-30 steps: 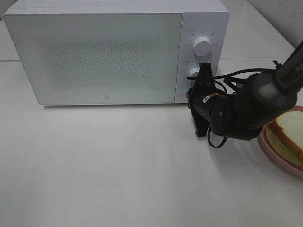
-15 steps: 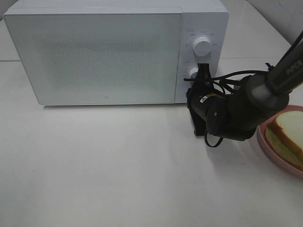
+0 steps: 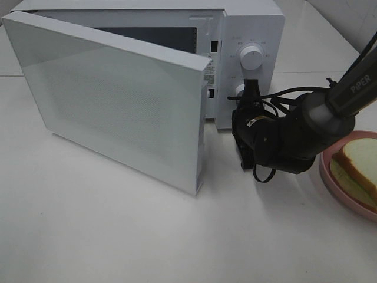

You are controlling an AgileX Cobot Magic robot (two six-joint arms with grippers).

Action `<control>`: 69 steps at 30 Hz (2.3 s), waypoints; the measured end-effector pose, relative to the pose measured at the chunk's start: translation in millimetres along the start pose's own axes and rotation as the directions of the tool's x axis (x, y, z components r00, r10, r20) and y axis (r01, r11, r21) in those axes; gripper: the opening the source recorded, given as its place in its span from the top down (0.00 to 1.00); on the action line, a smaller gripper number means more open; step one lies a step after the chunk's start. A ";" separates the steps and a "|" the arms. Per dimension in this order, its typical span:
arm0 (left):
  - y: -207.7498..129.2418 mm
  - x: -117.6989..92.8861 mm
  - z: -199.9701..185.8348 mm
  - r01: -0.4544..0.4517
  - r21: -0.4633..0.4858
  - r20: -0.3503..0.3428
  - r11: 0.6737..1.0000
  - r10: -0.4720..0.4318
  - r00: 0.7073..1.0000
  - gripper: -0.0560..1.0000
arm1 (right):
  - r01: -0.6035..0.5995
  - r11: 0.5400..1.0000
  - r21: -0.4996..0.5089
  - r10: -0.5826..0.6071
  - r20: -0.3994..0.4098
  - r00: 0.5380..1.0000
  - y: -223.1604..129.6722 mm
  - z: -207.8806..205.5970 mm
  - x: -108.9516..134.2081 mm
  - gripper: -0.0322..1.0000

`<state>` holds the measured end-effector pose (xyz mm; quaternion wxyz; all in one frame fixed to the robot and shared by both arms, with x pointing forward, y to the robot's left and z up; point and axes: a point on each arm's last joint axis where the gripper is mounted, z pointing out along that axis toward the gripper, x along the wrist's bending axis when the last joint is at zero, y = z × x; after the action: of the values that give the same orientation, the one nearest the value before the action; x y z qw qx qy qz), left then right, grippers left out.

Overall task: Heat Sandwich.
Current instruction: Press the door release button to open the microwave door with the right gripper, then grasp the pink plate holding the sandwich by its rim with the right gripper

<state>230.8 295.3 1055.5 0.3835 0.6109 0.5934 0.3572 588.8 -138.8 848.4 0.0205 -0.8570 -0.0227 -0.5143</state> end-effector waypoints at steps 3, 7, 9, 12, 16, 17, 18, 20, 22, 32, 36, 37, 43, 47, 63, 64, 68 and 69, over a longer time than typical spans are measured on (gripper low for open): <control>0.0 0.0 0.0 0.000 0.000 0.000 1.000 0.000 1.000 0.01 | -0.001 1.000 0.000 0.001 0.002 1.000 -0.1 0.1 0.0 0.96; 0.0 0.0 0.0 0.000 0.000 0.000 1.000 0.000 1.000 0.01 | -0.002 1.000 0.001 0.002 0.007 1.000 0.1 0.2 -0.4 0.96; 0.0 0.0 0.0 0.000 0.000 0.000 1.000 0.000 1.000 0.01 | -0.001 1.000 0.002 0.001 0.008 1.000 0.0 0.2 -0.4 0.96; 0.0 0.0 0.0 0.000 0.000 0.000 1.000 0.000 1.000 0.01 | 0.001 1.000 0.002 -0.001 0.012 1.000 0.2 0.5 -0.5 0.96; 0.0 0.0 0.0 0.000 0.000 0.000 1.000 0.000 1.000 0.01 | 0.004 1.000 0.004 -0.004 0.015 1.000 -0.1 0.6 -0.6 0.96; 0.0 0.0 0.0 0.000 0.000 0.000 1.000 0.000 1.000 0.01 | 0.004 1.000 0.004 -0.004 0.016 1.000 -0.1 0.6 -0.7 0.96; 0.0 0.0 0.0 0.000 0.000 0.000 1.000 0.000 1.000 0.01 | 0.004 1.000 0.005 -0.005 0.017 1.000 -0.2 0.7 -0.6 0.96; 0.0 0.0 0.0 0.000 0.000 0.000 1.000 0.000 1.000 0.01 | 0.004 1.000 0.005 -0.005 0.018 1.000 -0.3 0.7 -0.7 0.96; 0.0 0.0 0.0 0.000 0.000 0.000 1.000 0.000 1.000 0.01 | 0.006 1.000 0.006 -0.006 0.018 1.000 -0.1 0.8 -0.6 0.96; 0.0 0.0 0.0 0.000 0.000 0.000 1.000 0.000 1.000 0.01 | -0.019 0.999 0.045 0.015 0.092 0.996 1.3 -1.8 9.0 0.96; 0.0 0.0 0.0 0.000 0.000 0.000 1.000 0.000 1.000 0.01 | -0.015 0.998 0.056 0.009 0.107 0.994 2.4 -2.7 11.4 0.96; 0.0 0.0 0.0 0.000 0.000 0.000 1.000 0.000 1.000 0.01 | -0.001 0.998 0.065 -0.006 0.103 0.995 3.2 -5.4 11.8 0.96; 0.0 0.0 0.0 0.000 0.000 0.000 1.000 0.000 1.000 0.01 | 0.017 0.997 0.076 -0.024 0.094 0.995 7.3 -16.4 15.6 0.96; 0.0 0.0 0.0 0.000 0.000 0.000 1.000 0.000 1.000 0.01 | 0.031 0.995 0.091 -0.040 0.095 0.995 8.7 -25.1 18.3 0.96; 0.0 0.0 0.0 0.000 0.000 0.000 1.000 0.000 1.000 0.01 | 0.255 0.939 0.231 -0.299 0.184 0.936 9.6 -61.2 25.1 0.96; 0.0 0.0 0.0 0.000 0.000 0.000 1.000 0.000 1.000 0.01 | 0.282 0.926 0.250 -0.332 0.190 0.924 9.1 -63.5 25.8 0.96; 0.0 0.0 0.0 0.000 0.000 0.000 1.000 0.000 1.000 0.01 | 0.408 0.849 0.335 -0.486 0.196 0.852 7.3 -71.9 26.2 0.96; 0.0 0.0 0.0 0.000 0.000 0.000 1.000 0.000 1.000 0.01 | 0.408 0.849 0.335 -0.486 0.196 0.852 7.3 -71.9 26.2 0.96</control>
<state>230.8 295.3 1055.5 0.3835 0.6109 0.5934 0.3572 538.2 -149.9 905.2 0.0175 -0.8783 -0.2987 -0.3729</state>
